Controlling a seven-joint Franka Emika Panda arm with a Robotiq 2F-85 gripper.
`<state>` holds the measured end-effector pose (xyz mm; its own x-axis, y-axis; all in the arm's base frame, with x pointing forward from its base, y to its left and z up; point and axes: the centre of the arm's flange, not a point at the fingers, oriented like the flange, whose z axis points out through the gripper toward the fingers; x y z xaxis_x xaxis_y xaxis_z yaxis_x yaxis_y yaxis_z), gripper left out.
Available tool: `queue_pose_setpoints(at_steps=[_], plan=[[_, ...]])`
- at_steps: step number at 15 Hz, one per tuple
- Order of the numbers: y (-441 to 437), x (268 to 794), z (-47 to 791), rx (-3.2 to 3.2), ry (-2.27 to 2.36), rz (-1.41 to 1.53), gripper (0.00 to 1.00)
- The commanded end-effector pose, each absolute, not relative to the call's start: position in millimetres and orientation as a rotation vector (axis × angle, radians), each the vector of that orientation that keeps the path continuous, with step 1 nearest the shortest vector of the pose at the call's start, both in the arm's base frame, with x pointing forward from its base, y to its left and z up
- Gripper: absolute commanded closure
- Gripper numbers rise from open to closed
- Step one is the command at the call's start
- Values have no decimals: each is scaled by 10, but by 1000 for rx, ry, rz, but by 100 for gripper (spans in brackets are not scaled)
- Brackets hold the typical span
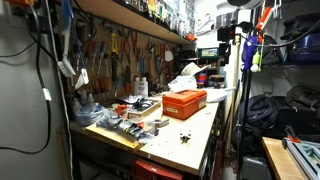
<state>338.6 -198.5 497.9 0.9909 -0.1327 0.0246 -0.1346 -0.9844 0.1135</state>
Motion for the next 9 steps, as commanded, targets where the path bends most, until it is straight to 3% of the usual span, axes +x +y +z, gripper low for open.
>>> queue_pose_setpoints(at_steps=[1,2,3,9], plan=[[-1840,2964,5287,3013,-470,166,0],[-1843,2915,5354,2987,-499,262,0],[-1954,3160,5300,3002,-399,149,0],[-1910,2994,5421,2988,-466,232,0]])
